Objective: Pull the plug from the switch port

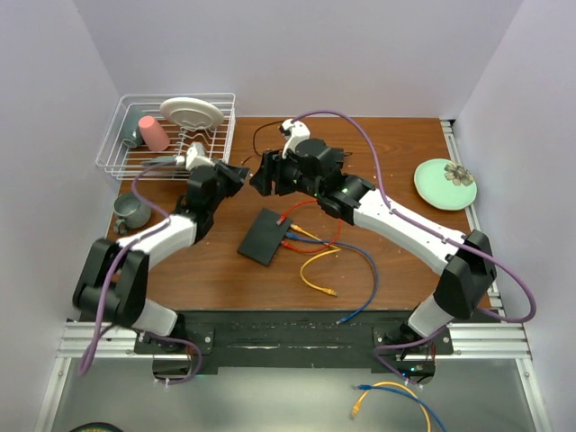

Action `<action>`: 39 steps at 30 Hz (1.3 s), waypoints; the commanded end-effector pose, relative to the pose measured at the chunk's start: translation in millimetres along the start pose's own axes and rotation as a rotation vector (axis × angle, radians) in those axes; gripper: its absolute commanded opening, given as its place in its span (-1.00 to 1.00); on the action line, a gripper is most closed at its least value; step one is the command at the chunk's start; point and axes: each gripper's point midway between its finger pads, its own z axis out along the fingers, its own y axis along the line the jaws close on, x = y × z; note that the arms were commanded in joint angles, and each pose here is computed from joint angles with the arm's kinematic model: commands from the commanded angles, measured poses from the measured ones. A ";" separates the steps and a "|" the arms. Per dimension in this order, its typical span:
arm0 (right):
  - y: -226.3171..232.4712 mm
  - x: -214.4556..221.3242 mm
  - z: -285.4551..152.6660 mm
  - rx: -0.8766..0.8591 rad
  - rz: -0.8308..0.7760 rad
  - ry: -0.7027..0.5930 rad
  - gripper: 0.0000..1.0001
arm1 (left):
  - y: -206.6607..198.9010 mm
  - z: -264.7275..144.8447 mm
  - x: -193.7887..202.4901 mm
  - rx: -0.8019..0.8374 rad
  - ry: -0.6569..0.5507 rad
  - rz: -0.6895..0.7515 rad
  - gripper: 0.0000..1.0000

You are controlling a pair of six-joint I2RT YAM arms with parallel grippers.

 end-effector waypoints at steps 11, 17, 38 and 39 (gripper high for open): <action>-43.7 -30.8 -14.8 0.159 -0.001 -0.058 0.32 | -5.2 107.7 45.1 -0.037 0.246 0.175 -0.61; -63.1 -30.2 -12.7 0.204 0.005 -0.059 0.32 | -11.3 108.4 46.4 -0.024 0.272 0.201 -0.20; -87.3 46.2 69.4 0.194 -0.016 0.082 0.20 | -8.6 81.2 34.6 -0.074 0.275 0.304 -0.10; -89.5 48.1 73.2 0.198 -0.014 0.087 0.20 | -8.0 80.6 35.1 -0.073 0.276 0.306 -0.10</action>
